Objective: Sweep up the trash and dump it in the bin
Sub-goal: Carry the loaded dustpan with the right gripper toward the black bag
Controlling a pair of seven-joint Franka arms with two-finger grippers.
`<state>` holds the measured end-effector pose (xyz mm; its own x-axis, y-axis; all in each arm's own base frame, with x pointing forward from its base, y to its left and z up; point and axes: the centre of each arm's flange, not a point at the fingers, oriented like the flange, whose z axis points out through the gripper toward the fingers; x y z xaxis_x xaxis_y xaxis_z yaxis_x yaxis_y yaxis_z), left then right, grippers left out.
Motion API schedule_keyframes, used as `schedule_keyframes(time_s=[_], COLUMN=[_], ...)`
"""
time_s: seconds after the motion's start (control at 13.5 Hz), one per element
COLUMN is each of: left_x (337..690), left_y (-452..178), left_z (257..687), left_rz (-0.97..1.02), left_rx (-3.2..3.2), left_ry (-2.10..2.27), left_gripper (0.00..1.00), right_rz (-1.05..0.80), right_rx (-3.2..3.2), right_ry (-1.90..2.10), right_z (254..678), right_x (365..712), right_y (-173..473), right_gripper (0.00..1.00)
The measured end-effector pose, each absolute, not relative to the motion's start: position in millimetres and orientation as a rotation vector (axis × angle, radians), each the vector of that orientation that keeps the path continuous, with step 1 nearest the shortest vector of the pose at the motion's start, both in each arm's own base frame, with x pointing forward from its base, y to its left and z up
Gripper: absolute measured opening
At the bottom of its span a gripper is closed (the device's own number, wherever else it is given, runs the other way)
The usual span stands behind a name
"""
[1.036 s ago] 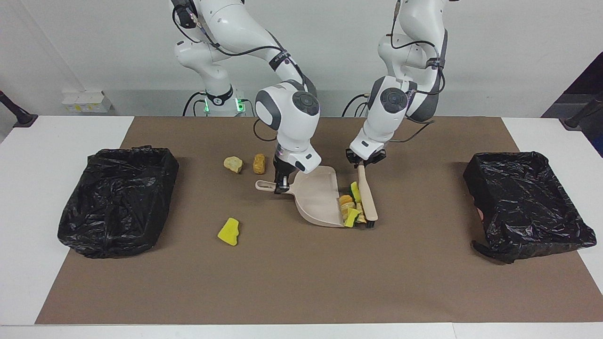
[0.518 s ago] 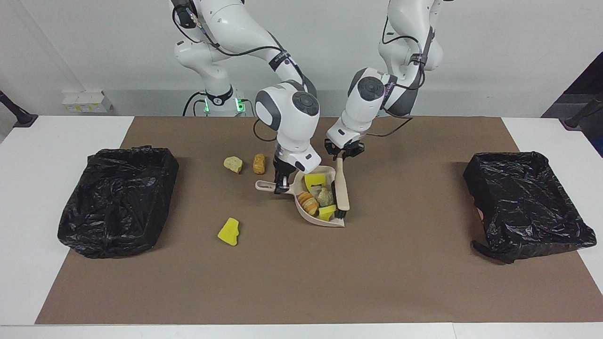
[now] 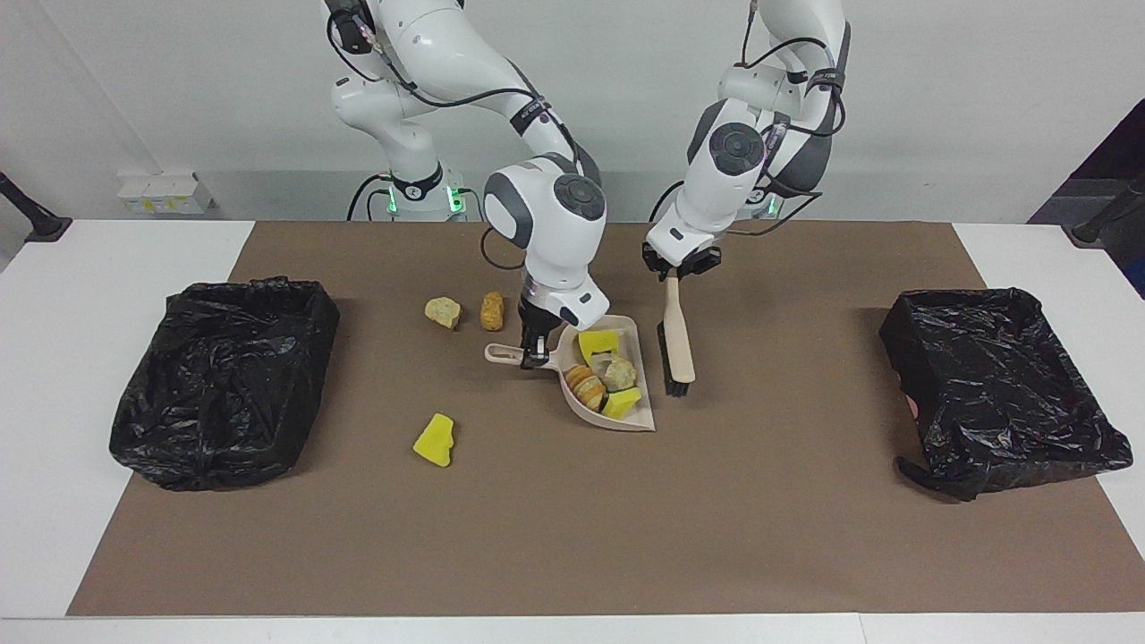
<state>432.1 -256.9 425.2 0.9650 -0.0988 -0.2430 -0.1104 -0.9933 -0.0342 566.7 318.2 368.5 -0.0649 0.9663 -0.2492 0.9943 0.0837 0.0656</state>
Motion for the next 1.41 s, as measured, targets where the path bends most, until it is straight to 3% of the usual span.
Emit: schedule_keyframes(time_s=[0.3, 0.59, 1.11, 1.41], left_x=[421, 389, 326, 314], left_y=[-257, -281, -354, -367], left_z=[432, 428, 385, 359], left_rz=[0.390, 0.383, 0.260, 0.253], left_rx=[-3.024, -3.000, -3.040, -3.041], left_ry=[0.047, 0.056, -0.097, -0.076], left_gripper=[0.27, 0.27, 0.27, 0.27], right_rz=[-0.167, -0.107, -0.047, -0.059], right_rx=[2.015, 2.068, 2.146, 2.195], right_ry=[2.123, 2.111, 2.074, 2.001], right_z=[378, 420, 480, 515], right_x=[581, 599, 612, 600], right_y=[289, 225, 64, -36], right_gripper=[0.31, 0.31, 0.31, 0.31])
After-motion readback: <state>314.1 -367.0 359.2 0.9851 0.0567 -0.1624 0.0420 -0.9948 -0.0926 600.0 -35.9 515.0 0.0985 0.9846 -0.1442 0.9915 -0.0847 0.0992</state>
